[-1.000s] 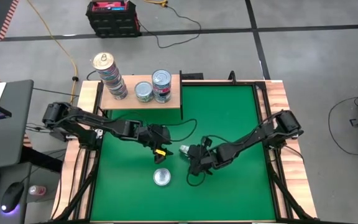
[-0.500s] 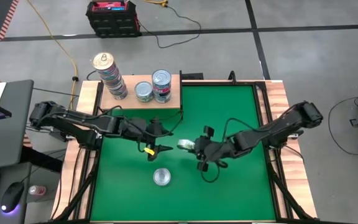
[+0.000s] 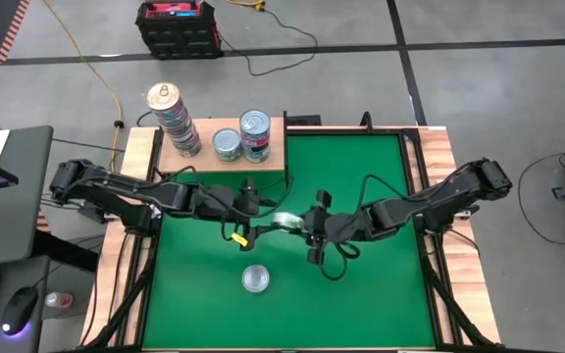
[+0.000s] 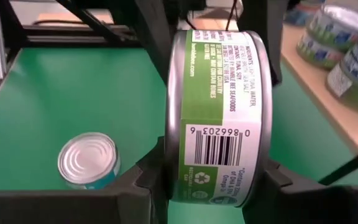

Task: Stack canned seafood by type on shelf
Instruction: Stack the green tuna can on top of the green tuna cans on the shelf

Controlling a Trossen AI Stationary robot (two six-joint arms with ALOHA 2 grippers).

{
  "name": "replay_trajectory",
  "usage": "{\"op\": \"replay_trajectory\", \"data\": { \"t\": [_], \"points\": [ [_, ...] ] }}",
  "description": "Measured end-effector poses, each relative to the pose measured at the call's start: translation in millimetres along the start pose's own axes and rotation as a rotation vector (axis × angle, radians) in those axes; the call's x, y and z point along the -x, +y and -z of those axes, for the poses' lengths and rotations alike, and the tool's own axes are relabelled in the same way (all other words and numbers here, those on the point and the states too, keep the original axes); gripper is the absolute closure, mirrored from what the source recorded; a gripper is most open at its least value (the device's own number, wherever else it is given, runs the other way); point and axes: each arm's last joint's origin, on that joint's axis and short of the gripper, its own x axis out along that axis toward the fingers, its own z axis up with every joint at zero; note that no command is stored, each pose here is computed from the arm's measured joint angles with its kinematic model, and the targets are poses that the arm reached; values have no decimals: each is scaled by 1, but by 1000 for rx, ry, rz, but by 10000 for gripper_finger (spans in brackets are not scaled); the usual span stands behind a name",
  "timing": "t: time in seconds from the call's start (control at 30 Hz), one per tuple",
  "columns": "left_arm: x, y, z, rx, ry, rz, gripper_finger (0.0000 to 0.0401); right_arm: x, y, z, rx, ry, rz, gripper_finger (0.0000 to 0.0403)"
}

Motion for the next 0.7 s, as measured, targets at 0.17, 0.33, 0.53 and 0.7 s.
{"op": "replay_trajectory", "data": {
  "t": [0.17, 0.33, 0.53, 0.7],
  "points": [
    [0, 0, -1, -2, -12, 6, 121, 4, 0, -14, 14, -38, -5, 235],
    [0, -2, -2, -25, -23, 74, 140, 5, 0, -22, -12, -92, -11, 235],
    [4, -2, -5, -41, -39, 61, 209, 6, 2, -25, -23, -113, -41, 234],
    [6, -2, -6, -60, -46, 64, 271, 5, 0, -25, -26, -111, -49, 219]
  ]
}}
